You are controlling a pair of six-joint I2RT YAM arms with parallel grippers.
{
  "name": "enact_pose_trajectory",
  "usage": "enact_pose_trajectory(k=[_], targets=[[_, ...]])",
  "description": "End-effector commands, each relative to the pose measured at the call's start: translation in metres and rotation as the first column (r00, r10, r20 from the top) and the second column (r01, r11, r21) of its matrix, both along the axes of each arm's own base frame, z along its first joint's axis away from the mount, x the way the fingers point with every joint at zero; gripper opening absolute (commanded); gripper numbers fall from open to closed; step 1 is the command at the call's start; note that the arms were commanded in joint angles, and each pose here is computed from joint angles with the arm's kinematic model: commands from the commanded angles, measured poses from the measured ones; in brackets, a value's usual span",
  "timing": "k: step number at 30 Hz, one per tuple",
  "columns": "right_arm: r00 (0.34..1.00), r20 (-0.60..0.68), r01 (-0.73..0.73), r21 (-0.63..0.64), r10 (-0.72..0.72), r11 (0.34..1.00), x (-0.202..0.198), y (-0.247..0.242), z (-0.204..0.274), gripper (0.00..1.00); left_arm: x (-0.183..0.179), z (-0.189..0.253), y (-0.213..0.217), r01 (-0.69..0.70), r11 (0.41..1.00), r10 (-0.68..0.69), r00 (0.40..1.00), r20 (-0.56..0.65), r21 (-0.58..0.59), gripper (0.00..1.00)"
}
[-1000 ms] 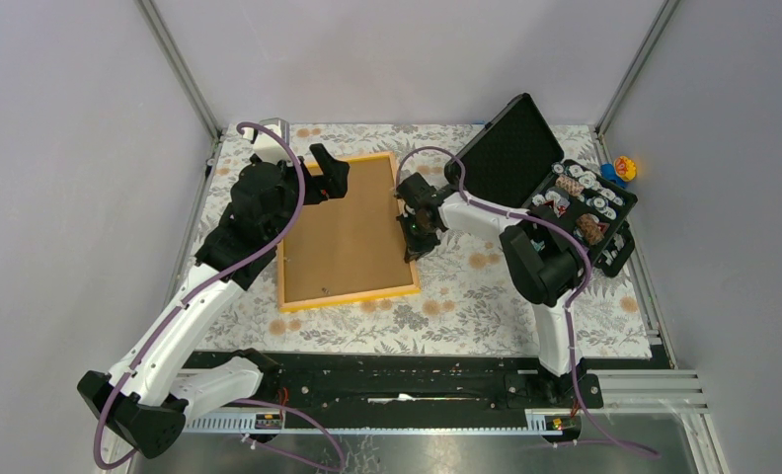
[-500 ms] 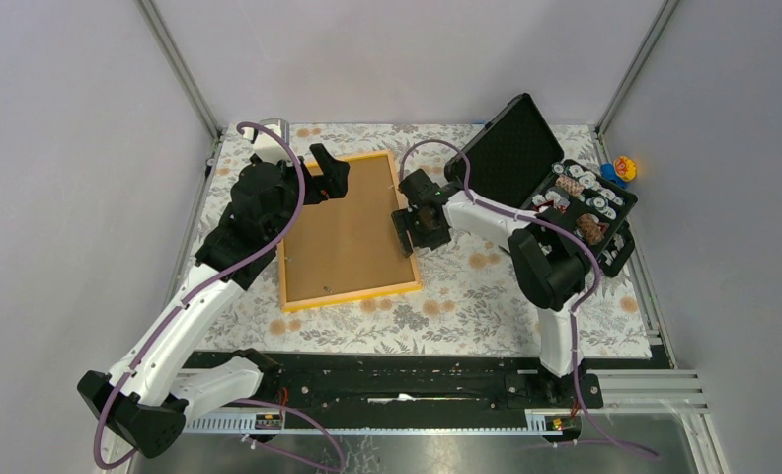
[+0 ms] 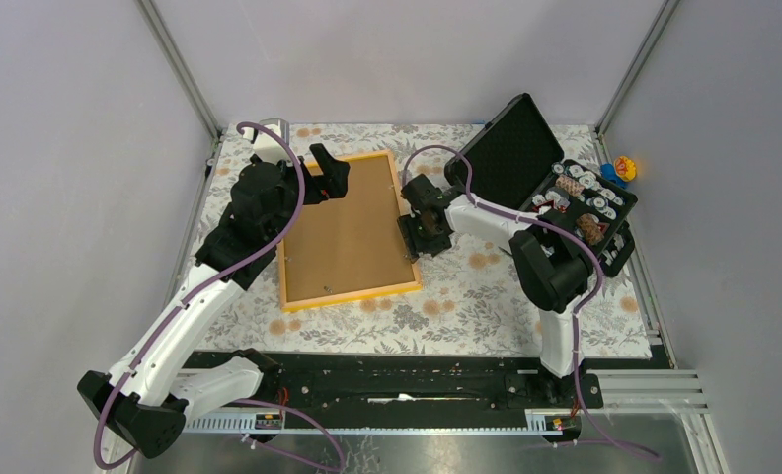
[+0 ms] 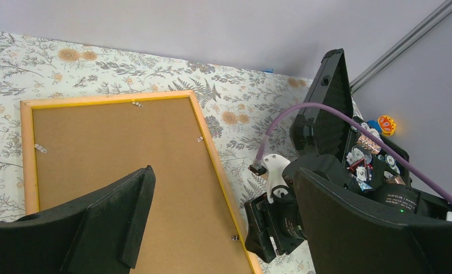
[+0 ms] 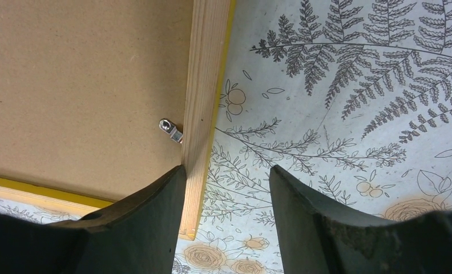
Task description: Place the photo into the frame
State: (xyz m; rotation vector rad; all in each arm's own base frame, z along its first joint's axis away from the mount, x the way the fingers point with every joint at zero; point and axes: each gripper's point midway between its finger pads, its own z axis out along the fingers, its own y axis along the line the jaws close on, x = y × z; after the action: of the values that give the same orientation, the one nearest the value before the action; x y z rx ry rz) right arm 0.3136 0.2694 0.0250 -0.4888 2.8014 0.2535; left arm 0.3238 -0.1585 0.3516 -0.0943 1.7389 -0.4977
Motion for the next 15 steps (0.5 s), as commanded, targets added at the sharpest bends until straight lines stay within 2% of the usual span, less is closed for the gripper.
enact_pose_trajectory(k=[1,6,9,12,15], targets=[[1.0,0.004,-0.03,-0.003,0.03,1.0,-0.001,0.008,0.0,0.63,-0.003,0.021,-0.003,0.017,0.999,-0.015,0.998,0.056,-0.04,0.99],[0.998,-0.028,-0.063,0.04,0.064,0.997,-0.011,0.019,0.001,0.65,-0.004,0.023,-0.003,0.02,0.999,-0.018,0.998,0.059,-0.043,0.99],[0.995,-0.069,-0.066,0.057,0.07,0.996,-0.018,0.024,-0.005,0.63,-0.004,0.023,-0.003,0.022,0.999,-0.019,0.998,0.059,-0.044,0.99],[0.995,-0.067,-0.077,0.007,0.077,0.997,-0.019,0.014,-0.014,0.5,-0.004,0.022,-0.003,0.02,0.999,-0.017,0.998,0.059,-0.042,0.99],[0.993,-0.042,-0.112,-0.045,0.11,0.993,-0.013,0.006,-0.014,0.22,-0.005,0.023,-0.003,0.021,0.999,-0.018,0.998,0.06,-0.044,0.99]])
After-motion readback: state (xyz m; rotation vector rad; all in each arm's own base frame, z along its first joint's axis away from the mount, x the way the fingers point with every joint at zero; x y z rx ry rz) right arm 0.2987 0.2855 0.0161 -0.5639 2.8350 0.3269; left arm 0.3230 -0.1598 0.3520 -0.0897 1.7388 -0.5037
